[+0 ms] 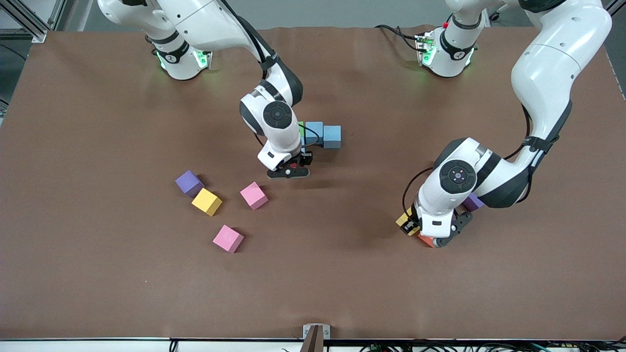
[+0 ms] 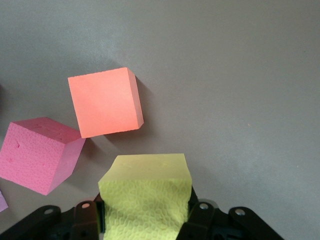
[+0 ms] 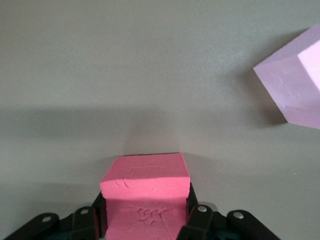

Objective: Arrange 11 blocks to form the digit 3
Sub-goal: 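Lower the red cube beside the blue cube and open the right gripper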

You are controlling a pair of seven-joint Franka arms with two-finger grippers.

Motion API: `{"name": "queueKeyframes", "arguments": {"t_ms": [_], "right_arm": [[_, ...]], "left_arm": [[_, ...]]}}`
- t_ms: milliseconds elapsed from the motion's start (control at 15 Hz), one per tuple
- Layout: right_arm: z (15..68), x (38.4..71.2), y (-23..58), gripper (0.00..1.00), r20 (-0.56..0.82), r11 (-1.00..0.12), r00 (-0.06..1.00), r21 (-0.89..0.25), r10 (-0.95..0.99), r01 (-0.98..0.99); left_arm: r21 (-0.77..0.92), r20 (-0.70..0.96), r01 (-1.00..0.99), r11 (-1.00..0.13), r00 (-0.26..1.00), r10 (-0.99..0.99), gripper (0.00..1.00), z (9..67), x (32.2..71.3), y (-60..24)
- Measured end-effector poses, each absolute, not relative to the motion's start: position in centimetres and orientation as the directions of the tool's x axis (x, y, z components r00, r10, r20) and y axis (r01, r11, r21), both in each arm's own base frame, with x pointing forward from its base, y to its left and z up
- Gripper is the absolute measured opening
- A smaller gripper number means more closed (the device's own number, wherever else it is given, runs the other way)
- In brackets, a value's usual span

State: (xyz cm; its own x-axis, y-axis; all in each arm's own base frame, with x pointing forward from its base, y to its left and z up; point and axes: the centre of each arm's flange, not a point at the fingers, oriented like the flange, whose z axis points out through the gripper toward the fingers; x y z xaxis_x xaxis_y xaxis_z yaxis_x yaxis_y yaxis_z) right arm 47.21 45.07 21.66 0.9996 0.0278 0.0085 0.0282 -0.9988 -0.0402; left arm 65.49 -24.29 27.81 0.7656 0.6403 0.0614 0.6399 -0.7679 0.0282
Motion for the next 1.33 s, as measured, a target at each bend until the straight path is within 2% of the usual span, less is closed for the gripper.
{"name": "queueKeyframes", "arguments": {"t_ms": [1330], "right_arm": [[21.6,46.2,46.0,0.59,0.012,-0.999,1.000,-0.045,0.016,0.017]], "left_arm": [[0.028,0.061,0.640,-0.768,0.766,0.640,0.56,27.8,65.5,-24.3]]}}
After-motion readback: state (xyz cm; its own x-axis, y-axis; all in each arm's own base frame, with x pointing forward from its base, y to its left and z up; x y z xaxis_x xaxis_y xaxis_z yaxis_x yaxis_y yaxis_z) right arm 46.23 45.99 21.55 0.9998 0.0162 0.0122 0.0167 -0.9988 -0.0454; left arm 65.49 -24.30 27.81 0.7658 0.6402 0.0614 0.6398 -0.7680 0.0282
